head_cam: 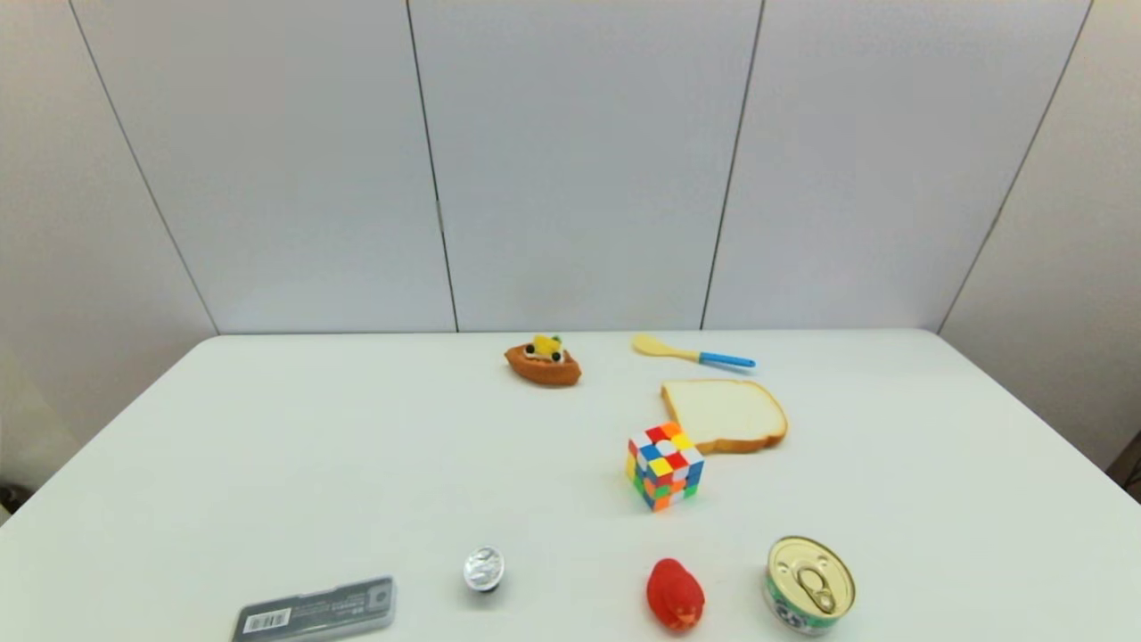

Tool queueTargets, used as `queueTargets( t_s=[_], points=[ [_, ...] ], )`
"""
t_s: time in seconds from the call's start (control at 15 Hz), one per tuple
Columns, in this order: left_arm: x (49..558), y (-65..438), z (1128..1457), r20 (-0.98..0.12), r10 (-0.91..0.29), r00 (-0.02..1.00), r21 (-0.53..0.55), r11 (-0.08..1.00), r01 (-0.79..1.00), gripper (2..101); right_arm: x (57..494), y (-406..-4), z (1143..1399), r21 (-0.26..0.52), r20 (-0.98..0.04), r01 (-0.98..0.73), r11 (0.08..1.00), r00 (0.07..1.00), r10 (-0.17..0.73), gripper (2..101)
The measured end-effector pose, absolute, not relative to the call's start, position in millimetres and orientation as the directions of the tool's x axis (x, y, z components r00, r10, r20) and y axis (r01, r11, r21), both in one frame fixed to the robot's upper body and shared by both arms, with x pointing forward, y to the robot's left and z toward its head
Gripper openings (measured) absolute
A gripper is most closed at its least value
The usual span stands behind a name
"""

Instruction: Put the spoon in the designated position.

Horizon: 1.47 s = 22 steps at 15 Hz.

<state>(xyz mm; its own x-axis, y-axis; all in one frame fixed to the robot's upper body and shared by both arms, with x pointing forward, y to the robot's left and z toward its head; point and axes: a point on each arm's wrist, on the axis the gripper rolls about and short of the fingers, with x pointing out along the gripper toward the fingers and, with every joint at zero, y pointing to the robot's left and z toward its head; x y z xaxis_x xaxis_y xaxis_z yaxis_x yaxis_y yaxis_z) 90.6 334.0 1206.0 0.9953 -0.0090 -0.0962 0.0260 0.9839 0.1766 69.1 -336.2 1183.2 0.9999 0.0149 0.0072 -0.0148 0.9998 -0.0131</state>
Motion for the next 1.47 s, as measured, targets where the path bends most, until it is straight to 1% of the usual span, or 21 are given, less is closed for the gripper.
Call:
queueTargets(
  t_s=[0.33,0.47,0.6,1.47],
  points=[
    [73,333,1184,-0.067,-0.053,0.996,0.128,0.99,0.061,97.8,69,-336,1183,-0.013,0.007,-0.015,1.0,1.0,0.015,98.0],
    [71,333,1185,-0.012,-0.036,0.999,0.059,0.998,0.036,97.8,69,-336,1183,-0.013,0.007,-0.015,1.0,1.0,0.015,98.0],
    [69,334,1184,0.005,-0.018,1.0,0.007,1.0,0.018,97.8,69,-336,1183,-0.013,0.007,-0.015,1.0,1.0,0.015,98.0],
    [69,334,1184,0.014,-0.017,1.0,0.004,1.0,0.017,97.8,69,-336,1183,-0.014,0.007,-0.015,1.0,1.0,0.015,98.0]
  ],
)
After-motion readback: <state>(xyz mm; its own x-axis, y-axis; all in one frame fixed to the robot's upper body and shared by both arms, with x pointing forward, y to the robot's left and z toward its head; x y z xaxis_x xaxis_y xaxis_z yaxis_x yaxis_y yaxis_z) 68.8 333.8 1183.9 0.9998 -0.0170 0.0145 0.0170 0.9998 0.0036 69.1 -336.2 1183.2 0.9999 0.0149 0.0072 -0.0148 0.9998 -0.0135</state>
